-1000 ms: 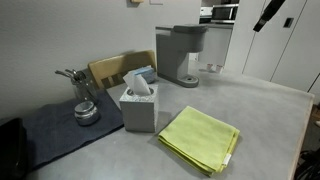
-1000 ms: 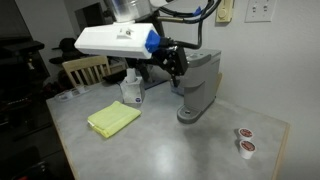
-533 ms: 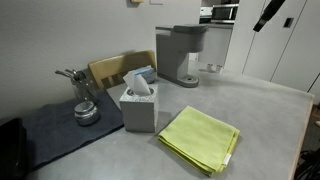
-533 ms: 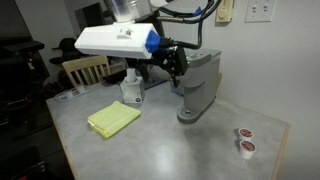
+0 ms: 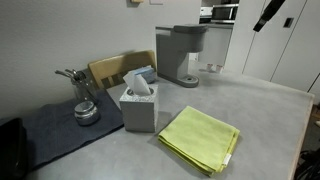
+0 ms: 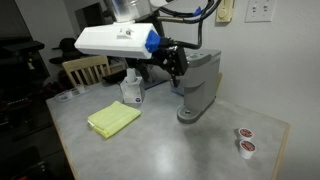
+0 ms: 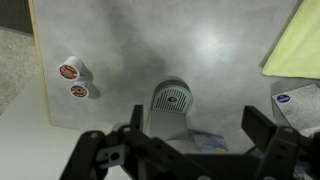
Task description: Move the white cups one at a time to the front of the coffee maker
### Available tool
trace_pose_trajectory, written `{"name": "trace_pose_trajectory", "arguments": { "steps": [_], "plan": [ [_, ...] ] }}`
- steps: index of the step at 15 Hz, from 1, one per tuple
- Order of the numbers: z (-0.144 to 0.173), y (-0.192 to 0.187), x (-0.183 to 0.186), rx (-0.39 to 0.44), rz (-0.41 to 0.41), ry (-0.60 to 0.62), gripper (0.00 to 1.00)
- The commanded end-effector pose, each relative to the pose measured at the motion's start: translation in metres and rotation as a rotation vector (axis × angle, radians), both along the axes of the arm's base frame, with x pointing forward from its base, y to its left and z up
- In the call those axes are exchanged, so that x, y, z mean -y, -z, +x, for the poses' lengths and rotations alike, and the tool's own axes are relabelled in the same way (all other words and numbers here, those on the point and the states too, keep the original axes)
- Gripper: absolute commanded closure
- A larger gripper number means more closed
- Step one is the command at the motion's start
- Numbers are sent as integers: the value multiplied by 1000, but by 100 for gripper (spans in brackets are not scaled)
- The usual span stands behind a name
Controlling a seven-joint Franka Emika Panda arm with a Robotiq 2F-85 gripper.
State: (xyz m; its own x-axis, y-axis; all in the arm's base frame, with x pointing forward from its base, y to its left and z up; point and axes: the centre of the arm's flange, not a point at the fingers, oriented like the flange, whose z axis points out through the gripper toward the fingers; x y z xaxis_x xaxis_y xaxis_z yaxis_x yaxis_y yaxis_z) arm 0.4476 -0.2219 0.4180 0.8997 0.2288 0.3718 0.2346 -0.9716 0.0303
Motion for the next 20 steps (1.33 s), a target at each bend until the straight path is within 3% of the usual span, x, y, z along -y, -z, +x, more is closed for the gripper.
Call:
{"name": "trace_pose_trajectory", "arguments": {
  "steps": [1, 20],
  "plan": [
    [1, 10, 7, 15, -3, -11, 0],
    [2, 0, -3, -1, 0, -3, 0]
  ]
}}
